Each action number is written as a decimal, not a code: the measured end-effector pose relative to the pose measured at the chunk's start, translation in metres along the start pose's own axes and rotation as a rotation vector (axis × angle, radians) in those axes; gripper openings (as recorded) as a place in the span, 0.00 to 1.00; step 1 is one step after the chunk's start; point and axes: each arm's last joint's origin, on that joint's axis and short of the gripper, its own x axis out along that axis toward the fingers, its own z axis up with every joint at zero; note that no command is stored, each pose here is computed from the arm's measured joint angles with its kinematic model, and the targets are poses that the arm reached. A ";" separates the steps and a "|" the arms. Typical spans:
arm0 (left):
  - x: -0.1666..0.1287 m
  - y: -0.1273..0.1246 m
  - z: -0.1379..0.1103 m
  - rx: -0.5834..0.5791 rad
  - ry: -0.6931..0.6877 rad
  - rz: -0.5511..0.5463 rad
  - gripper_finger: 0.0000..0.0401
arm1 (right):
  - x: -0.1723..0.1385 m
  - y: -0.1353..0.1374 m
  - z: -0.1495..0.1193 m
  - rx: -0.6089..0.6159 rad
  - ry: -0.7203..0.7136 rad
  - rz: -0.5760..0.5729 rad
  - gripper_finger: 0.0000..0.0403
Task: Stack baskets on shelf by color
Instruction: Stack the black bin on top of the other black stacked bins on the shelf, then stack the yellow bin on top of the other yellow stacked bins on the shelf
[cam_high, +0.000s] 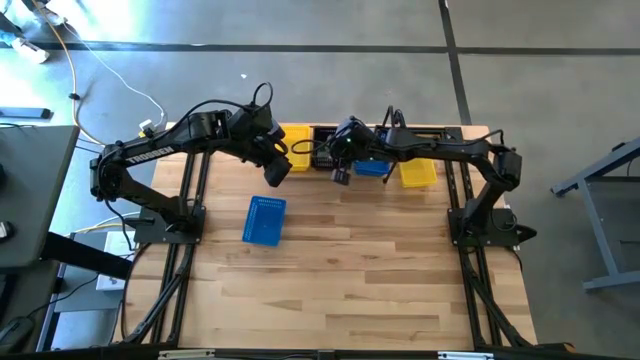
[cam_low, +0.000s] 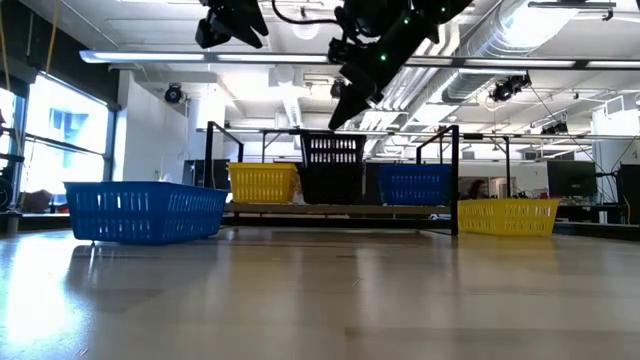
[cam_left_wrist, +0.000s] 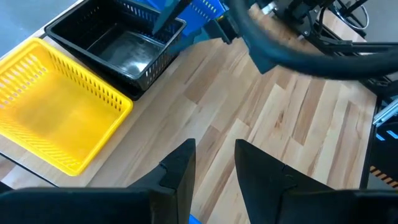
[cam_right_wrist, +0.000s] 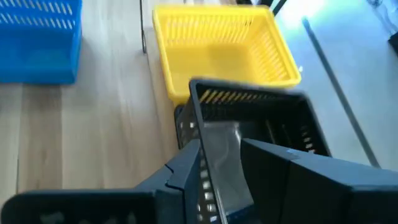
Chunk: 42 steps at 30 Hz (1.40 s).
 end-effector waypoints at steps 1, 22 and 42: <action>0.000 0.000 0.000 0.000 0.000 0.000 0.25 | 0.002 0.000 -0.001 -0.001 0.012 0.003 0.25; 0.000 0.000 0.000 -0.007 0.000 -0.001 0.25 | 0.032 -0.001 -0.014 0.043 0.111 -0.102 0.21; 0.000 0.000 0.000 -0.007 0.001 -0.002 0.25 | -0.046 -0.038 0.004 0.257 0.124 -0.217 0.21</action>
